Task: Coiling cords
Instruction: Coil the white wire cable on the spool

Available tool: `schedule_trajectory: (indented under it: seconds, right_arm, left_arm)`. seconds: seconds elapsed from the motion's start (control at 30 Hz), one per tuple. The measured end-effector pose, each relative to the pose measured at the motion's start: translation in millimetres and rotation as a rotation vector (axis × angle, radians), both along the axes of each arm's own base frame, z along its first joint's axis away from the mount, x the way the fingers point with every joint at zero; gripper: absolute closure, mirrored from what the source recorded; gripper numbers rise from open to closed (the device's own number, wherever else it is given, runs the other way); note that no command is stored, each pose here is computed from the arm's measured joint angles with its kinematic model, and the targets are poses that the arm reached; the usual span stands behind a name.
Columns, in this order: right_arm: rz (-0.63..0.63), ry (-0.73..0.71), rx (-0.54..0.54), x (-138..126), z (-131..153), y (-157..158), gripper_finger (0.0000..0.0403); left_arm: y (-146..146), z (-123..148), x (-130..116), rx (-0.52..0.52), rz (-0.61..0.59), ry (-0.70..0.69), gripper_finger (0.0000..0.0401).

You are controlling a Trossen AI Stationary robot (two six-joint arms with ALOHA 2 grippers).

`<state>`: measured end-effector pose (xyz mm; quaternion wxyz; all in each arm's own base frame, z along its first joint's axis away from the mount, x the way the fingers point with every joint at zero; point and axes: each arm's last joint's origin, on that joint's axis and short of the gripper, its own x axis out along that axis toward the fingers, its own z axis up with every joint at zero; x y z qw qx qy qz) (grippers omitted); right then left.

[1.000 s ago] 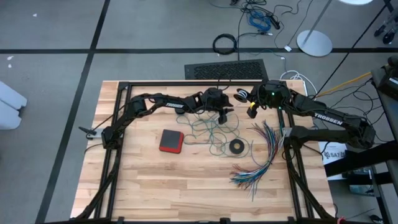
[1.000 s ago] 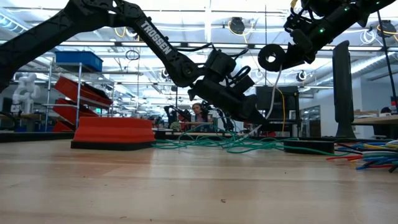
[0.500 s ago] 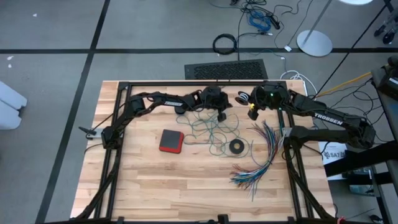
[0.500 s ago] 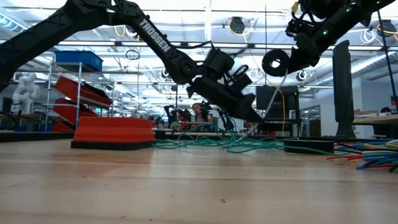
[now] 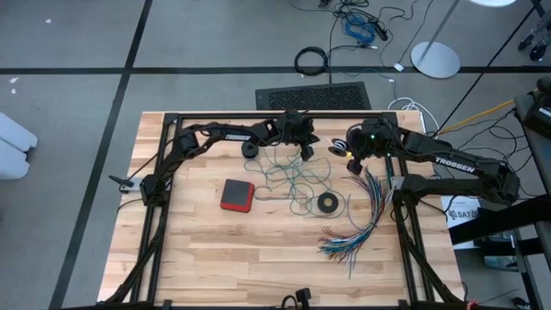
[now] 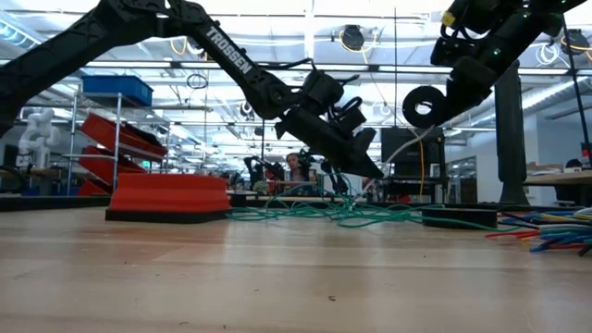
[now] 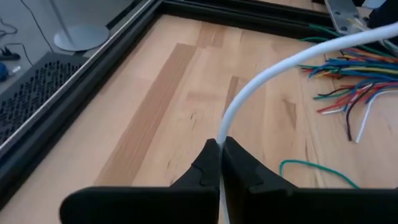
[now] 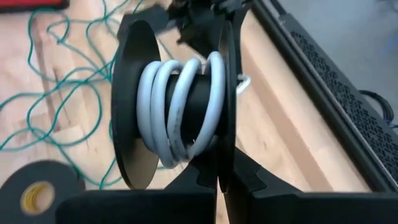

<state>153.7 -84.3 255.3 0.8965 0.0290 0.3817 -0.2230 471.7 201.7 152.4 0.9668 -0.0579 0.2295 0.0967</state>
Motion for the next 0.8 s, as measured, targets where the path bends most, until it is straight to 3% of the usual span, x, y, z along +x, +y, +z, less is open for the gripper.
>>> schedule_trajectory:
  seconds: [0.43, 0.8]
  right_arm:
    - [-0.015, 0.125, 0.008, -5.0, -8.4, 2.2, 0.0403]
    - [-0.063, 0.275, -0.006, 10.5, -29.1, -9.2, 0.0403]
  left_arm:
    - [0.9, 37.3, -8.0, -0.019, -0.011, -0.057, 0.0401]
    - [-2.2, 42.9, -11.2, -0.049, -0.052, -0.038, 0.0401]
